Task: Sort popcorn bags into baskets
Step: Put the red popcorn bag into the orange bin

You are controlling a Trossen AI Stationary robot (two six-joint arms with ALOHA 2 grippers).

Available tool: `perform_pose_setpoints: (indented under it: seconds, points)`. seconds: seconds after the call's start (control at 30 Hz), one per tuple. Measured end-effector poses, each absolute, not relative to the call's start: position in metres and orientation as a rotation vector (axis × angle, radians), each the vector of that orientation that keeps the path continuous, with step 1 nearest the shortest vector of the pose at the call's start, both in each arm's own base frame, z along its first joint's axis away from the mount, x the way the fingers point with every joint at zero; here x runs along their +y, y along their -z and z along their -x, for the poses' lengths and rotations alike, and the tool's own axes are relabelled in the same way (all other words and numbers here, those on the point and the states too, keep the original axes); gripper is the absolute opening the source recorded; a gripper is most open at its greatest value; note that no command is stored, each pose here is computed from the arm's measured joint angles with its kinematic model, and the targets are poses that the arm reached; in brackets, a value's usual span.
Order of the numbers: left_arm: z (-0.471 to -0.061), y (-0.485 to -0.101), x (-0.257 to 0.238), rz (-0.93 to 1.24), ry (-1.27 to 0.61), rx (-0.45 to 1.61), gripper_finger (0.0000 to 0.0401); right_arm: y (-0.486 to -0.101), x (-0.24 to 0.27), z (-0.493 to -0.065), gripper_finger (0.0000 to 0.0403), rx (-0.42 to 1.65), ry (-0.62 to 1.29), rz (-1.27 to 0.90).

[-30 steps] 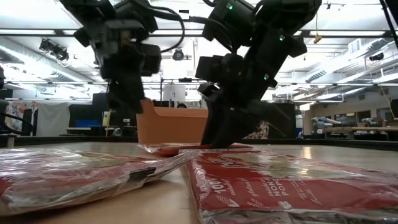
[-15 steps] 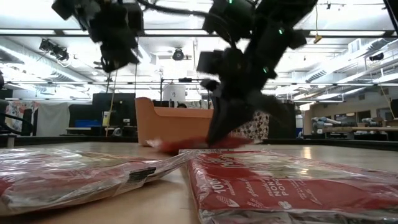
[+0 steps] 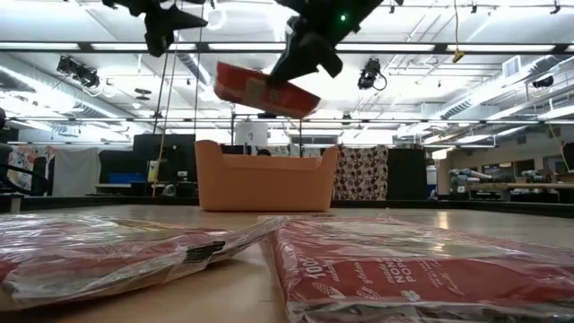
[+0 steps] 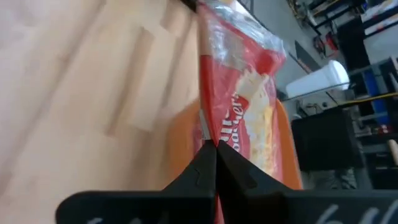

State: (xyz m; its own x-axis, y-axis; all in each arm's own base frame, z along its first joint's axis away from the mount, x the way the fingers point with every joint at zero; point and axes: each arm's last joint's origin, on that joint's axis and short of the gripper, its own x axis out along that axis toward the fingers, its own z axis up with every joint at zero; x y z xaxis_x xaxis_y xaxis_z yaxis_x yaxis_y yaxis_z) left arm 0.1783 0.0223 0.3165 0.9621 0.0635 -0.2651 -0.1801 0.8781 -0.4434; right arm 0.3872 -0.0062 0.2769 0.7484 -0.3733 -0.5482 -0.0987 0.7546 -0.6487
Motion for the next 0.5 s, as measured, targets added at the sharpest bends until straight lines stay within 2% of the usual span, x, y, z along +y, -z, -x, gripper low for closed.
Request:
perform_pose_setpoints:
  seconds: [0.33, 0.5]
  points:
    - [-0.172, -0.320, 0.021, 0.589, -0.132, 0.225, 0.0156, -0.254, -0.084, -0.407, 0.0029, 0.725, 0.258, 0.792]
    - [-0.171, -0.319, 0.021, 0.618, -0.138, 0.229, 0.0156, -0.223, -0.112, -0.407, 0.0060, 0.849, 0.279, 0.730]
